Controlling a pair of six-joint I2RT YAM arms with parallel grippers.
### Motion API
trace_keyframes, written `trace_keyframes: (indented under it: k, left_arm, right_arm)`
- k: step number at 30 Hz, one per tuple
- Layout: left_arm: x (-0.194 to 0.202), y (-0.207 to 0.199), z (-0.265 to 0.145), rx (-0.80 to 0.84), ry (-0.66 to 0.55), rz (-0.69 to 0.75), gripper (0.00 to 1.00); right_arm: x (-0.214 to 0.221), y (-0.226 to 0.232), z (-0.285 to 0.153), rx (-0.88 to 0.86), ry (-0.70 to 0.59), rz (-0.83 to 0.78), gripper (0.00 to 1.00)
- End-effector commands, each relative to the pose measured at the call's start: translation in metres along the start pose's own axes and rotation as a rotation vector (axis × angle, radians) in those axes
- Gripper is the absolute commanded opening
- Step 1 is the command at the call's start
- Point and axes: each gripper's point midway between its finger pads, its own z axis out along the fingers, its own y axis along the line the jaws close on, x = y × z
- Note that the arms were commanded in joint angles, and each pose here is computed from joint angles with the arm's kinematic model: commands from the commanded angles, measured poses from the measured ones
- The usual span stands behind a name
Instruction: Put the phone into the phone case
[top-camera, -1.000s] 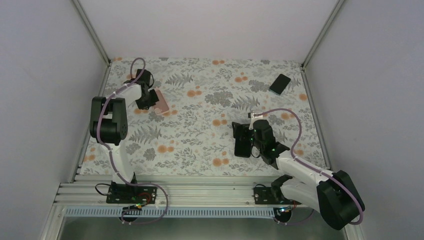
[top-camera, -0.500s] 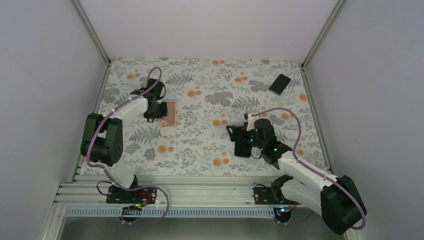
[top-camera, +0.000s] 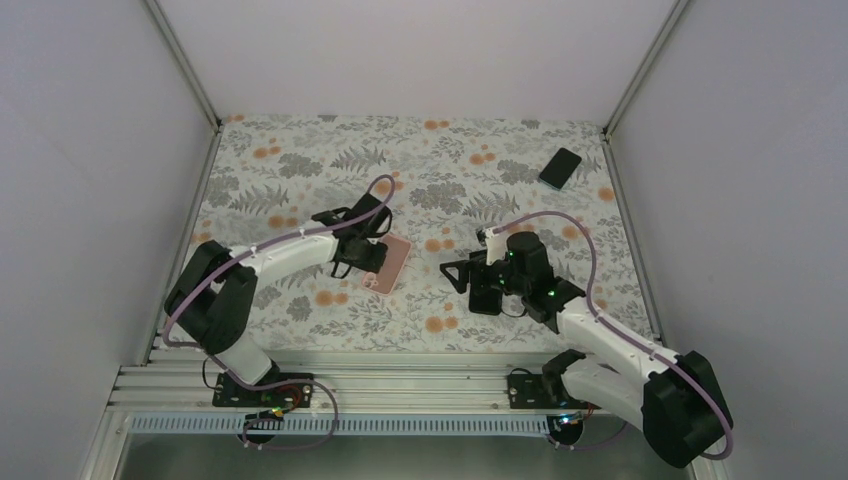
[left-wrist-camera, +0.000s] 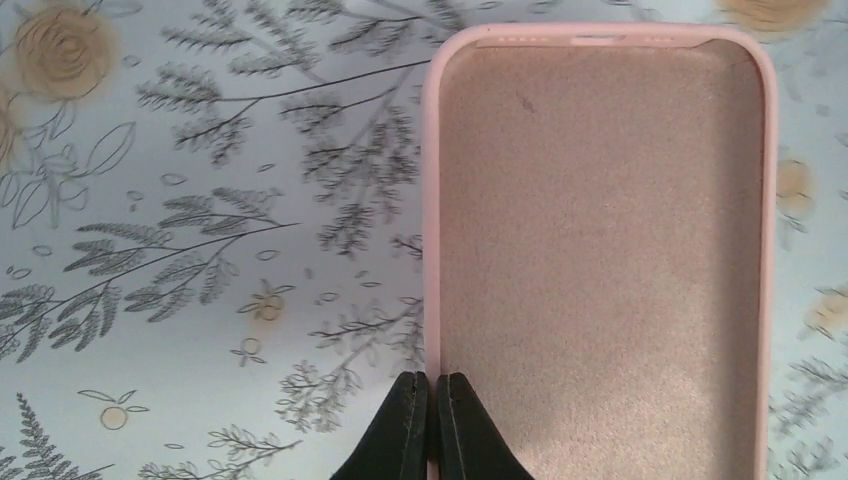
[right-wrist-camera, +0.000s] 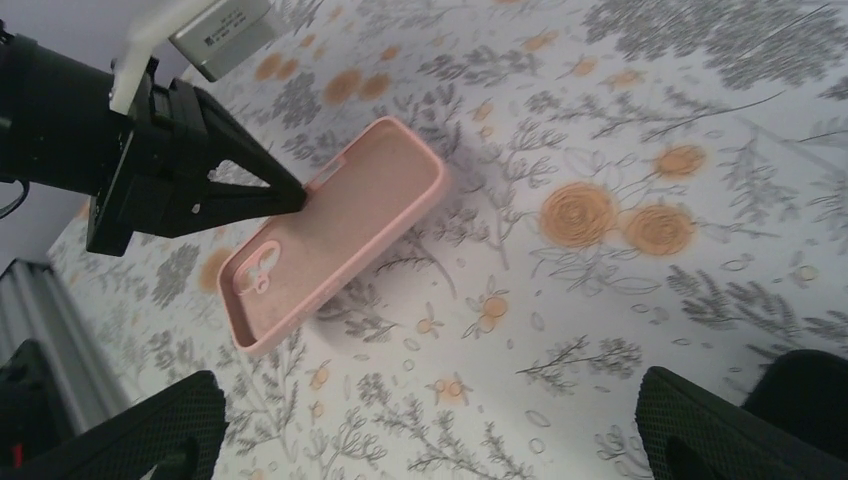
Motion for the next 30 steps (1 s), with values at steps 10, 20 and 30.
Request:
trace_keyframes:
  k: [10, 20, 30]
  left_arm:
    - [0.008, -0.066, -0.040, 0.073, -0.186, 0.401, 0.04]
    - [0.021, -0.087, -0.060, 0.102, -0.228, 0.587, 0.04]
    - [0.029, -0.097, -0.073, 0.145, -0.251, 0.673, 0.04]
  right_arm:
    - [0.005, 0.033, 0.014, -0.212, 0.191, -0.042, 0.96]
    - [0.008, 0.043, 0.033, -0.330, 0.324, -0.021, 0.85]
    - [0.021, 0.055, 0.042, -0.471, 0.390, 0.019, 0.53]
